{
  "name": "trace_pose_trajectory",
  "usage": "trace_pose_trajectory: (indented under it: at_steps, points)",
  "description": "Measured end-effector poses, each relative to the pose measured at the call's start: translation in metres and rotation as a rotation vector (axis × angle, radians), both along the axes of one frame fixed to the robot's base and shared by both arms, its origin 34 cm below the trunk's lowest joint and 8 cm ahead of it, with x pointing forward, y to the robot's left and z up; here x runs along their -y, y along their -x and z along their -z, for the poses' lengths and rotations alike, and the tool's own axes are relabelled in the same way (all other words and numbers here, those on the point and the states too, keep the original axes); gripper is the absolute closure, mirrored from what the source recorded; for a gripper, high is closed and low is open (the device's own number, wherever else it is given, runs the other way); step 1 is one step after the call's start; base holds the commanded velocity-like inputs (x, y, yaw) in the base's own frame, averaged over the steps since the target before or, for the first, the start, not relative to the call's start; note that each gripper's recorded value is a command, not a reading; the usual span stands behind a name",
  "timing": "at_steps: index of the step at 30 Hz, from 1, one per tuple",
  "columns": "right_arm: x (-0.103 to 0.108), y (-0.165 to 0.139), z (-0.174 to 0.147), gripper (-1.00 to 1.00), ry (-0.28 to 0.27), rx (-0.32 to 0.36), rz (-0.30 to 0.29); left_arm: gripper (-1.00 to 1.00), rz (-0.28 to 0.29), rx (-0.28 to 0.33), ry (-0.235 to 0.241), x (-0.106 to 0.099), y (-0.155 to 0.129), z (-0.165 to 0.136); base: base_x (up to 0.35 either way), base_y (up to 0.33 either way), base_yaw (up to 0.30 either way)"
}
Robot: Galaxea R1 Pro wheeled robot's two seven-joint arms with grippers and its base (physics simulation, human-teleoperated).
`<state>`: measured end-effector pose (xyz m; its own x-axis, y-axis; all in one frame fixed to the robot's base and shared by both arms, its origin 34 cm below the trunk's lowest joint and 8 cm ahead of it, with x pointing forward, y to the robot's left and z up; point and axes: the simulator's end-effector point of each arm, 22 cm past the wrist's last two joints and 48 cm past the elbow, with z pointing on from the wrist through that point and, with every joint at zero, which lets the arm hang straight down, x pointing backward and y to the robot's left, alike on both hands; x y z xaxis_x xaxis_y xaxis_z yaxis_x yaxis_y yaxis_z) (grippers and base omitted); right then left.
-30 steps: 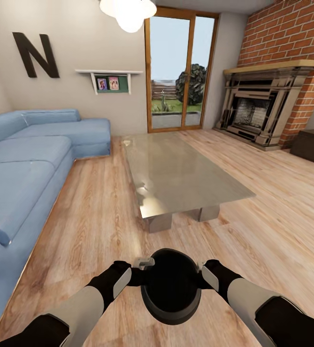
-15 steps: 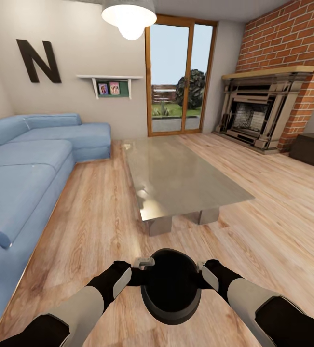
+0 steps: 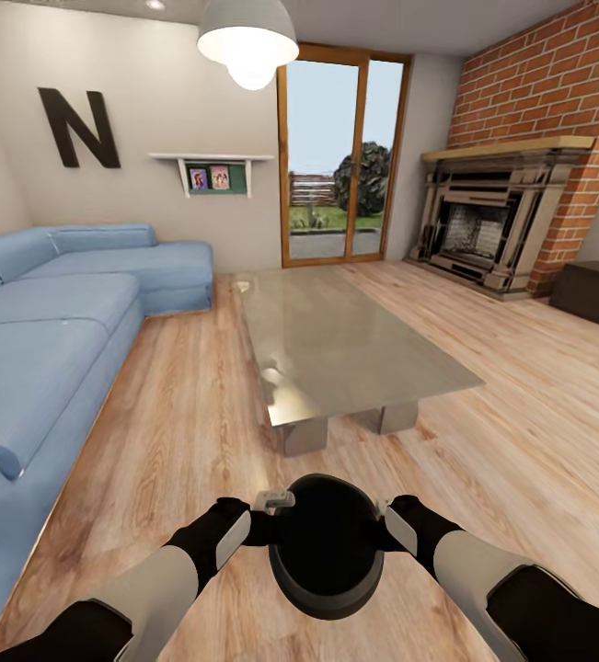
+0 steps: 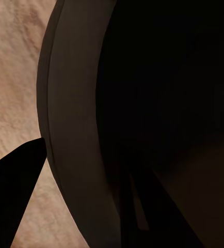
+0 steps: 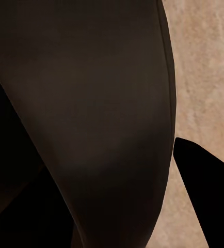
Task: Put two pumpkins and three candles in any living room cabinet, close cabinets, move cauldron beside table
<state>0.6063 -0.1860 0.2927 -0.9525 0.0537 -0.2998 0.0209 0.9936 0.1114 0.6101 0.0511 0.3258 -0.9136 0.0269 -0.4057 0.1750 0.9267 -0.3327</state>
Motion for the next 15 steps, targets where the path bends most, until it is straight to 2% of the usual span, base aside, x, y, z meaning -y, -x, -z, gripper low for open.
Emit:
trace_pose_trajectory:
  at_steps: [15]
  points:
    - [0.0,-0.005,-0.012,1.0,0.0,0.023,0.0,1.0,0.0,0.022,0.0,0.0,-0.004,-0.012,0.0,-0.001,0.0]
